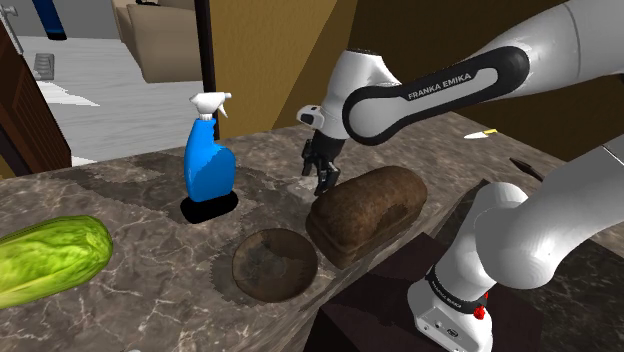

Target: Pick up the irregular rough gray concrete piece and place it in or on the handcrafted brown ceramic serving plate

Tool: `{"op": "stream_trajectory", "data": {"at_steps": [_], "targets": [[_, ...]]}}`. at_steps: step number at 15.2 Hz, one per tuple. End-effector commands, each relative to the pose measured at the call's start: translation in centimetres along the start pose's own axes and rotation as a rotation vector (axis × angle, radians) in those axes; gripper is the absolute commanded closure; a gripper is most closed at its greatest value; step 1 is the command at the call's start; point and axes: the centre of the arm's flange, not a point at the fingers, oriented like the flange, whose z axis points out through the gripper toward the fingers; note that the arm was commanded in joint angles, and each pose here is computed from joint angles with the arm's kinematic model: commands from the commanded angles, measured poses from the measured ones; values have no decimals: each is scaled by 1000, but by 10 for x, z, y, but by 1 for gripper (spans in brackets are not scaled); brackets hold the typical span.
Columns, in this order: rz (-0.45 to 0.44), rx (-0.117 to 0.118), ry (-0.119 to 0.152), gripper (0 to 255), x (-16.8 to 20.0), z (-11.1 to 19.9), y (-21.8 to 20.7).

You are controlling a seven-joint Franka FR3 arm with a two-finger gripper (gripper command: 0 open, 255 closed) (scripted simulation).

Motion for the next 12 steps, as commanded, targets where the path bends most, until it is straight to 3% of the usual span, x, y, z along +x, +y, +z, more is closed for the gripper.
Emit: {"op": "stream_trajectory", "data": {"at_steps": [1, 12], "targets": [[-2, 24, -15, 255, -1, 1, -4], [-2, 23, -15, 255, 6, -46, -2]]}}
